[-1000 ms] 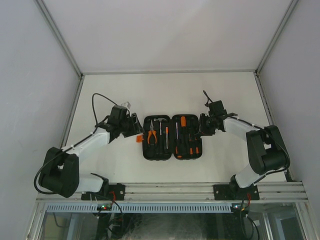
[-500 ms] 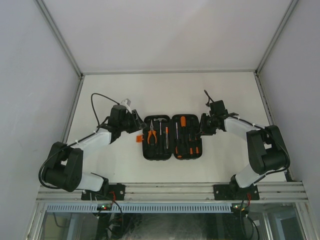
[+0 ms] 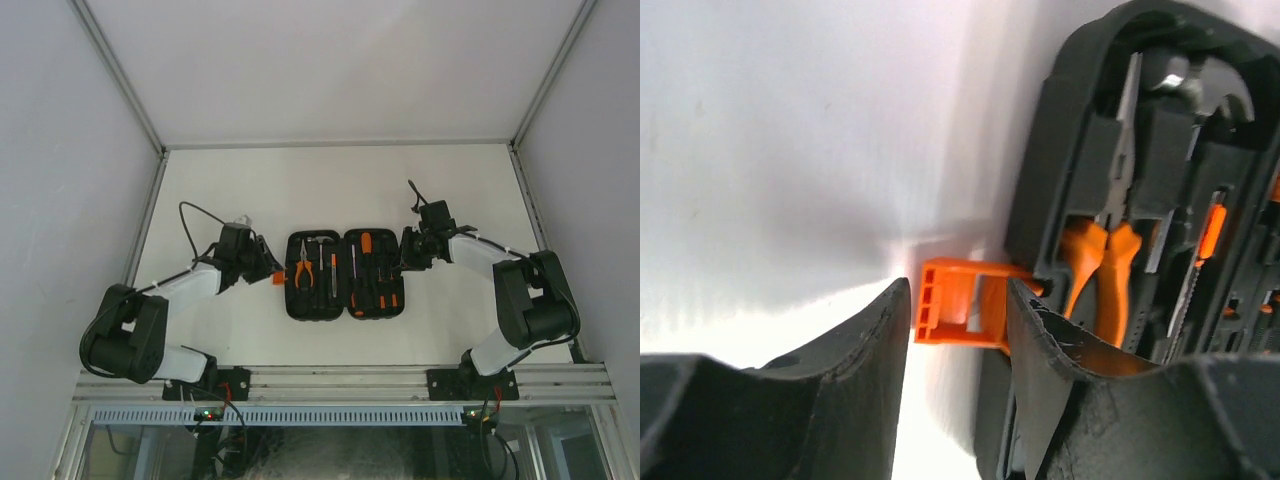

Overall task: Sort the tools into containers
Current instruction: Close the storage box at the center of the board.

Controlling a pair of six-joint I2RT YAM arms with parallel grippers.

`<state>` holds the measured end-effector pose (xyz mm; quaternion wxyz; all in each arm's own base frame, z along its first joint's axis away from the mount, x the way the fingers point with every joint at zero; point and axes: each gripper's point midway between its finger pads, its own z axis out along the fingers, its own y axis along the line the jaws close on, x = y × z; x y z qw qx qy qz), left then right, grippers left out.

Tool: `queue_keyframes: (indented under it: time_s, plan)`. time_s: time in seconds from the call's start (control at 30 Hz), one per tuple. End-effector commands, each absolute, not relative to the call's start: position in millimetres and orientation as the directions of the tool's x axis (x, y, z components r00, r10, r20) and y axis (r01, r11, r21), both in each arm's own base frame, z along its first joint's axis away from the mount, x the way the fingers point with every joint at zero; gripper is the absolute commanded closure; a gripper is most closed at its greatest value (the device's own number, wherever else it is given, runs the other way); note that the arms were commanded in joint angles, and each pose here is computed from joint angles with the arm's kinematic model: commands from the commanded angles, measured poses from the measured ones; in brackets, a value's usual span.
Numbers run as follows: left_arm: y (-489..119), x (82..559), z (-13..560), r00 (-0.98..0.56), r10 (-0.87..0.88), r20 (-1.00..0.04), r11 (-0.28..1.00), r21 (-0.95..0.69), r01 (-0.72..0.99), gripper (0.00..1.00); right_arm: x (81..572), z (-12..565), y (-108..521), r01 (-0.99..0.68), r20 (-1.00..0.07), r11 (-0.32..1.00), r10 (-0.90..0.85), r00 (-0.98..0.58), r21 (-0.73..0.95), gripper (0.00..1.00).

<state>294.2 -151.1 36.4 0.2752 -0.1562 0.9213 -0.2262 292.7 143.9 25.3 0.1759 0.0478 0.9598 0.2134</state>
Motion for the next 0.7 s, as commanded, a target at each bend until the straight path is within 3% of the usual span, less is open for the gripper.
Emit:
queue_keyframes:
  time_s: [0.0, 0.37, 0.67]
  plan:
    - [-132.7, 282.3, 36.6, -0.783, -0.428, -0.451, 0.866, -0.451, -0.215, 0.52, 297.0, 18.0, 134.9, 0.018, -0.332, 0.922, 0.158, -0.930, 0.388, 0.82]
    - [-146.3, 276.4, 32.3, -0.824, -0.381, -0.420, 0.859, -0.491, -0.147, 0.51, 297.9, 19.8, 138.3, 0.006, -0.335, 0.915, 0.154, -0.930, 0.404, 0.83]
    - [-155.2, 274.7, 28.5, -0.844, -0.345, -0.411, 0.854, -0.510, -0.101, 0.54, 307.3, 54.9, 161.2, -0.139, -0.429, 0.849, 0.111, -0.896, 0.511, 0.80]
